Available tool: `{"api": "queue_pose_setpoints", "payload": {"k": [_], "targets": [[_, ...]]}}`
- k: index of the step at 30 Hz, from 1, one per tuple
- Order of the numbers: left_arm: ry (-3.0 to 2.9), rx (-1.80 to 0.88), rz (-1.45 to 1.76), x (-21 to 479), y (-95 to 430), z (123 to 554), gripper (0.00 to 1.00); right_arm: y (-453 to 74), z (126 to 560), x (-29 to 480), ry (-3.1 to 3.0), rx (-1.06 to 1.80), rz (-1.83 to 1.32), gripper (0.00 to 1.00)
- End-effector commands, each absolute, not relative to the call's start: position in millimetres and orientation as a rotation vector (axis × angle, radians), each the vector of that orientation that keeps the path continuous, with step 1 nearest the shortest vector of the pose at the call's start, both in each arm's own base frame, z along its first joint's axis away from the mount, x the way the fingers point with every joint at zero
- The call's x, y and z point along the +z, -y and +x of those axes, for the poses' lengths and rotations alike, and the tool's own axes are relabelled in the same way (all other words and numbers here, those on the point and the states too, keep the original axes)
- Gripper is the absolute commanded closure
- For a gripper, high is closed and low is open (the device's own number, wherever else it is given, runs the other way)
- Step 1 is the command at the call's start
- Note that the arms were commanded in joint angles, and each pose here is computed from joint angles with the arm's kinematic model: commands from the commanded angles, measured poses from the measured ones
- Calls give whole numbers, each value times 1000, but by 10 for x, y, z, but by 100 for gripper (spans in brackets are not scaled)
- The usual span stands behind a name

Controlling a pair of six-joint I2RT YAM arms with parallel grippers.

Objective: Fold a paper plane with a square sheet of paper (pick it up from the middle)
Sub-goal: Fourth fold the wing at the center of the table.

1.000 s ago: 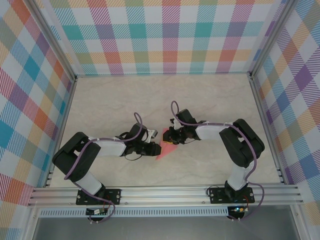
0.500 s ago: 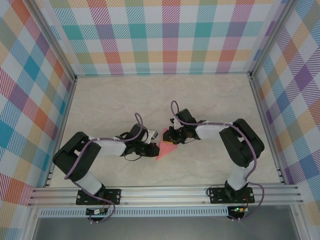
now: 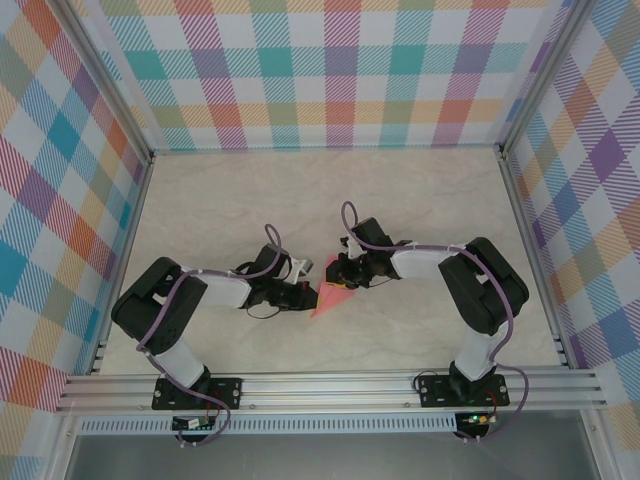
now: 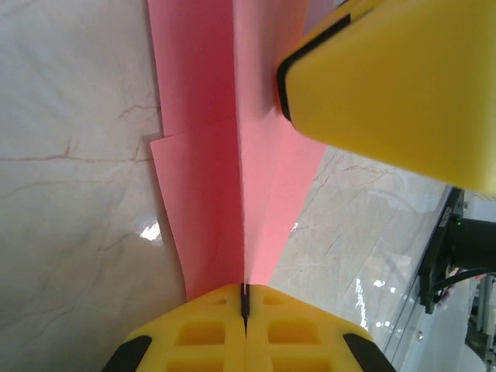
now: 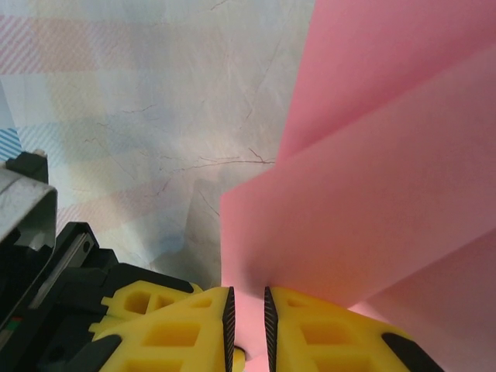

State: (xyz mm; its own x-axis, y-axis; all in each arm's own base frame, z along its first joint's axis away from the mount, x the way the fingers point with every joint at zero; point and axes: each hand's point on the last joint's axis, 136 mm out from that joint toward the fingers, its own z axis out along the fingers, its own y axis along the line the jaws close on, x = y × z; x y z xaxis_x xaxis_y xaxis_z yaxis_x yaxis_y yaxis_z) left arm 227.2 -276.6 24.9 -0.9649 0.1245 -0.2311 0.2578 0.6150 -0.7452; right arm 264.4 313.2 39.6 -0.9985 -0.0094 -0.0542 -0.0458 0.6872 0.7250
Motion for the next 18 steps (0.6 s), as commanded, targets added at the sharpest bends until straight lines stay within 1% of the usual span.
{"api": "queue_pose_setpoints", "payload": {"k": [1,11,18], "targets": [[-2671,-1343,287,256,2758,2286,98,-3233,2680,518,-2807,1278,-94,80],[-2698,-1373,253,200,2744,2302,98,-3266,2752,443,-2821,1257,-79,79],[-2710,-1378,244,183,2751,2323,98,-3211,2817,296,-2854,1170,-26,80]]}}
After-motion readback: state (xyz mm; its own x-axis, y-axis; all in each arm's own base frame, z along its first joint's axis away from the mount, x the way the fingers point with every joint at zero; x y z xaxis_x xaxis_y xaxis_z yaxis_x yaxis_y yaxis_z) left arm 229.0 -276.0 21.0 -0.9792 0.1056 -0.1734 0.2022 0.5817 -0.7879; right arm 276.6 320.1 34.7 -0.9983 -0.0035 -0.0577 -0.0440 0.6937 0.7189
